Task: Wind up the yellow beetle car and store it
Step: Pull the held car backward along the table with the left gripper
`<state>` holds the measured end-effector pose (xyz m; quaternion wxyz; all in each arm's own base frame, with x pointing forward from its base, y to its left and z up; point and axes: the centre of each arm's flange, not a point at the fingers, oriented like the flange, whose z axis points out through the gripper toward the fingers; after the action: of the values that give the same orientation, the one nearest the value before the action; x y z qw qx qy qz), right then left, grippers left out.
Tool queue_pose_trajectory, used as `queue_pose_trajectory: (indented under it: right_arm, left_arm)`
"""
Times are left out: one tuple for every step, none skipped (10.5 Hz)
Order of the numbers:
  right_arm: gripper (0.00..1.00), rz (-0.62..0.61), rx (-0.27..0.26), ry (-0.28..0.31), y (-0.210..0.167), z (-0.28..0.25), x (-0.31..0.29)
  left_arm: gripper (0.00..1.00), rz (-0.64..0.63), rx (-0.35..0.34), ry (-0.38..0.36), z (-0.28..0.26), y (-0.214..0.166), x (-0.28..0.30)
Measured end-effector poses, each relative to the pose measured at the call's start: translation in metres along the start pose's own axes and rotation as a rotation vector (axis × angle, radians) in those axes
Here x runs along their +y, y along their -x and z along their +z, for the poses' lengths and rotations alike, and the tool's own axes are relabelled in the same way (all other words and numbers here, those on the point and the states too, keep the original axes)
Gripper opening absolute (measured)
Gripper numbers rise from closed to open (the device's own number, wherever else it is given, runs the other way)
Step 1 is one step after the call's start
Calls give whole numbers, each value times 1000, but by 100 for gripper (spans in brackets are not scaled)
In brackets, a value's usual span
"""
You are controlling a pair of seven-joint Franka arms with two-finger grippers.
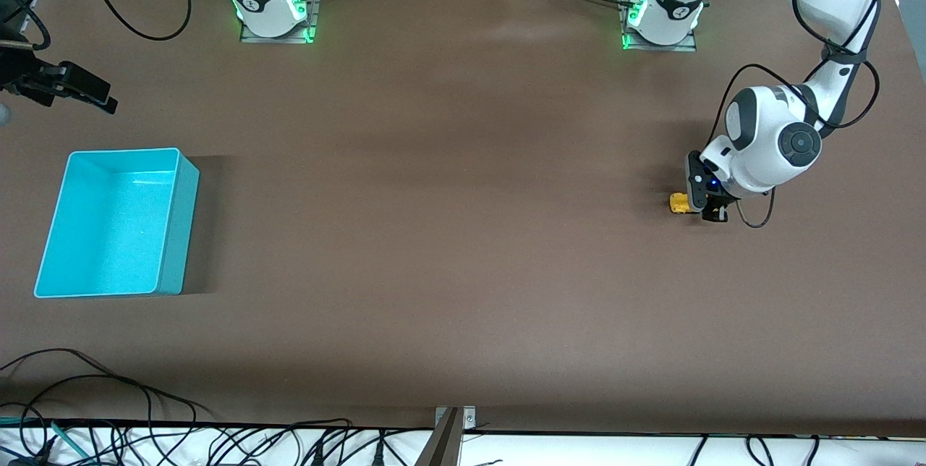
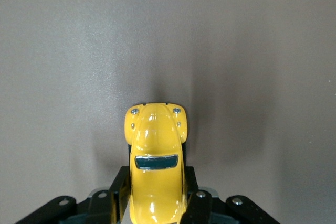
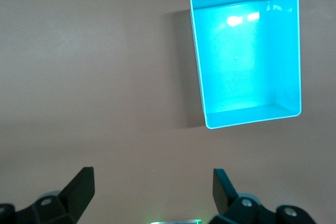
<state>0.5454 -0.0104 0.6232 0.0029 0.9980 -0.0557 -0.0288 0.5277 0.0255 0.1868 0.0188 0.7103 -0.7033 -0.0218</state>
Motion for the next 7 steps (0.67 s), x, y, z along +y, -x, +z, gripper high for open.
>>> queue_pose_trajectory:
  right_arm:
    - [100, 0, 0, 0, 0, 0, 0]
    - [100, 0, 0, 0, 0, 0, 0]
    - [100, 0, 0, 0, 0, 0, 0]
    - [100, 0, 0, 0, 0, 0, 0]
    - [100, 0, 0, 0, 0, 0, 0]
    - [100, 0, 0, 0, 0, 0, 0]
    - [100, 0, 0, 0, 0, 0, 0]
  left_arm:
    - [45, -1, 0, 0, 0, 0, 0]
    - [45, -3, -1, 0, 0, 2, 0]
    - [45, -9, -3, 1, 0, 5, 0]
    - [45, -16, -6, 1, 0, 11, 0]
    - [45, -20, -8, 1, 0, 17, 0]
    - [45, -22, -9, 1, 0, 23, 0]
    - [45, -18, -12, 1, 0, 30, 1]
